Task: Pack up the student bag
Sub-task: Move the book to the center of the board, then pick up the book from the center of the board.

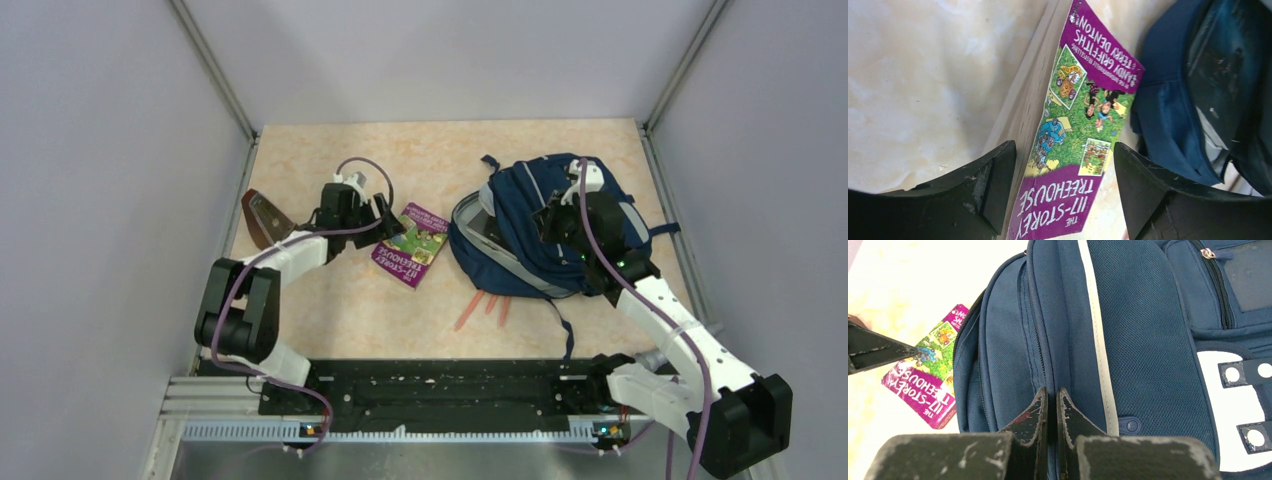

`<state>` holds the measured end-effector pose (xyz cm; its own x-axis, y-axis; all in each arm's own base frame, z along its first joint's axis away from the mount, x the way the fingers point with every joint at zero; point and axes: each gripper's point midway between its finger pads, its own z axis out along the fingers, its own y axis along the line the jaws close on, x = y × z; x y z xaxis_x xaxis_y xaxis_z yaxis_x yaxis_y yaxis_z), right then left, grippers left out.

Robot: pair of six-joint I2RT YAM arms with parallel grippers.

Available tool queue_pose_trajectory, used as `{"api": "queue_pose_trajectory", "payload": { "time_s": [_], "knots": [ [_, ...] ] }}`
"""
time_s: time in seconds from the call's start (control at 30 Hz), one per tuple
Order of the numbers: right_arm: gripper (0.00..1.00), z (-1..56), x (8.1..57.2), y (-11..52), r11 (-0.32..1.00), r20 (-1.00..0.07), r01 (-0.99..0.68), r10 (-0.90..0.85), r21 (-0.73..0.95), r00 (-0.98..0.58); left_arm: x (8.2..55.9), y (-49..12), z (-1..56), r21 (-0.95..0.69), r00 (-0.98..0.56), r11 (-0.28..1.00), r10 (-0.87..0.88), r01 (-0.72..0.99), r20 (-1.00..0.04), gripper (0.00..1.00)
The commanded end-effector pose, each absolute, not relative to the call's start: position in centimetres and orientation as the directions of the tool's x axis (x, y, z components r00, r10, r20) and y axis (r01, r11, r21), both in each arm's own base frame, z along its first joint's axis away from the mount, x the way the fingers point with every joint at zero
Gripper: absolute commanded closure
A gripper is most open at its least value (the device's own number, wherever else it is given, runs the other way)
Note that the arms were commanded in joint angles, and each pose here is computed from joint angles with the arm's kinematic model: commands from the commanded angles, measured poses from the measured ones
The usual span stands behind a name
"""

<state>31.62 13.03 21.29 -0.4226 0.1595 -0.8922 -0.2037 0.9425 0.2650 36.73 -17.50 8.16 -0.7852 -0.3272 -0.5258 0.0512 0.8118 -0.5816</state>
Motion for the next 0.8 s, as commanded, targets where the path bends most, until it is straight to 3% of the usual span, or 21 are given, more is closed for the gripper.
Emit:
{"api": "queue_pose_trajectory", "payload": {
  "time_s": [0.0, 0.43, 0.53, 0.67, 0.77],
  "knots": [
    [1.0, 25.3, 31.9, 13.9, 0.913, -0.92, -0.26, 0.224, 0.313, -0.32, 36.9, -19.2, 12.3, -0.662, -0.735, 0.734, -0.363, 0.153, -0.572, 0.25],
    [1.0, 25.2, 31.9, 13.8, 0.915, -0.92, -0.256, 0.224, 0.312, -0.322, 35.8, -20.7, 10.2, -0.746, -0.783, 0.651, -0.387, 0.143, -0.488, 0.26],
    [1.0, 25.2, 32.0, 13.9, 0.915, -0.92, -0.256, 0.224, 0.313, -0.323, 35.7, -20.7, 9.7, -0.747, -0.787, 0.651, -0.388, 0.134, -0.479, 0.33],
    [1.0, 25.1, 32.0, 13.9, 0.915, -0.919, -0.255, 0.223, 0.312, -0.324, 35.6, -21.0, 9.5, -0.764, -0.793, 0.632, -0.395, 0.131, -0.463, 0.5],
    [1.0, 25.1, 32.0, 13.9, 0.915, -0.919, -0.256, 0.224, 0.313, -0.323, 35.5, -21.4, 9.4, -0.783, -0.797, 0.608, -0.404, 0.132, -0.449, 0.51]
  ]
}}
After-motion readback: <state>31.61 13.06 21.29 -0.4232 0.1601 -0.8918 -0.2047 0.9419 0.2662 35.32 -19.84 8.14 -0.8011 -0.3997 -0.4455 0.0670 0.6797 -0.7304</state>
